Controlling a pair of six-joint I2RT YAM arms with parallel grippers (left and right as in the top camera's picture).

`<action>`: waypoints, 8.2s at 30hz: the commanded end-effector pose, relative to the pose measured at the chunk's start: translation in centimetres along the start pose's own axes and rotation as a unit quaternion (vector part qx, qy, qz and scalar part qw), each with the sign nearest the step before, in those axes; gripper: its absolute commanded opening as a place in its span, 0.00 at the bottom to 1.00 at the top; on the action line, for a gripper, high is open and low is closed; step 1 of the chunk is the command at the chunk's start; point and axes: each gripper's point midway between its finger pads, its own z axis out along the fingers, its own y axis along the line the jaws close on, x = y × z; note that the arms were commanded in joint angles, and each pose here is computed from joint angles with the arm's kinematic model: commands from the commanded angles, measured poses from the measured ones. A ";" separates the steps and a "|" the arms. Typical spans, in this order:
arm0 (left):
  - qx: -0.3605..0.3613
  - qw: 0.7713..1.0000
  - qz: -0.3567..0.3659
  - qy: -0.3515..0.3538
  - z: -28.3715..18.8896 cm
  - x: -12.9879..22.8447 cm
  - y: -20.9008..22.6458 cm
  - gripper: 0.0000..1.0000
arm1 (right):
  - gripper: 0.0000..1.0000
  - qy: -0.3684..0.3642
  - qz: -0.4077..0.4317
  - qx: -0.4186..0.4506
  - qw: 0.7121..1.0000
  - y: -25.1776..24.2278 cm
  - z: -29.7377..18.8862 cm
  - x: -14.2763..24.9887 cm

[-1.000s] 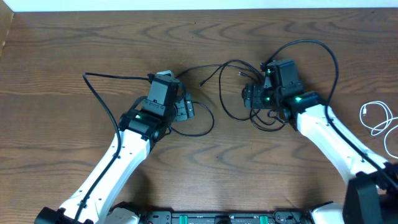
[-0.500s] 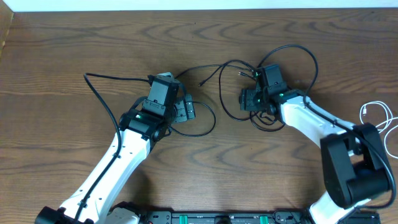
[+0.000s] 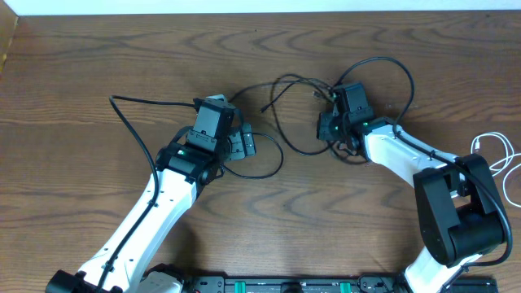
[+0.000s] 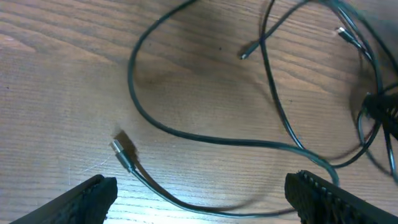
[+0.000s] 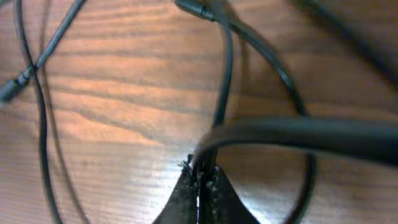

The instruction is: Untangle cables

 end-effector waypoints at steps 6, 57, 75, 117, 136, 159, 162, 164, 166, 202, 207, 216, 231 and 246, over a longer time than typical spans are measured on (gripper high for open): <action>-0.007 1.000 -0.002 -0.006 0.0 -0.5 0.1 0.93 | 0.01 -0.045 -0.060 -0.089 0.993 4.8 -6.1 -3.8; 0.314 0.926 -0.198 -0.071 -4.7 -8.0 -11.6 0.94 | 0.16 -0.137 -0.199 -0.267 0.933 11.7 -26.8 -2.0; 0.196 0.959 -0.200 -0.041 -1.7 -5.0 -7.6 0.94 | 0.41 -0.114 -0.124 -0.120 0.978 6.5 -21.2 -3.1; -0.103 0.965 -0.219 -0.097 -9.0 -1.5 9.2 0.94 | 0.57 0.029 -0.352 -0.067 0.933 12.7 0.6 7.3; -0.106 0.966 -0.218 -0.093 -8.8 -1.4 9.2 0.94 | 0.01 0.036 -0.348 -0.075 0.934 13.0 0.6 6.9; -0.106 0.966 -0.218 -0.093 -8.8 -1.4 9.2 0.94 | 0.01 -0.236 -0.293 -0.217 0.901 16.4 -28.9 -13.6; -0.106 0.966 -0.218 -0.093 -8.8 -1.4 9.2 0.94 | 0.01 -0.249 -0.301 -0.196 0.900 15.1 -29.2 -14.4; -0.106 0.966 -0.218 -0.093 -8.8 -1.4 9.2 0.94 | 0.01 -0.262 -0.293 -0.169 0.904 13.8 -29.2 -15.5; -0.106 0.966 -0.218 -0.093 -8.8 -1.4 9.2 0.94 | 0.01 -0.270 -0.287 -0.160 0.905 12.9 -29.3 -16.2; -0.106 0.966 -0.218 -0.093 -8.8 -1.4 9.2 0.94 | 0.89 0.019 -0.149 -0.059 0.987 7.9 -16.9 -6.7; -0.106 0.966 -0.218 -0.093 -8.8 -1.4 9.2 0.94 | 0.78 0.105 -0.126 -0.087 0.983 9.9 -15.4 -2.5; -0.106 0.966 -0.218 -0.093 -8.8 -1.4 9.2 0.94 | 0.67 0.219 -0.064 -0.012 0.973 10.3 -11.9 3.9; -0.106 0.966 -0.218 -0.093 -8.8 -1.4 9.2 0.94 | 0.07 0.249 -0.033 0.122 0.960 7.5 -6.0 7.1; -0.106 0.966 -0.218 -0.093 -8.8 -1.4 9.2 0.94 | 0.01 0.040 -0.179 -0.234 0.955 17.4 -20.6 -7.3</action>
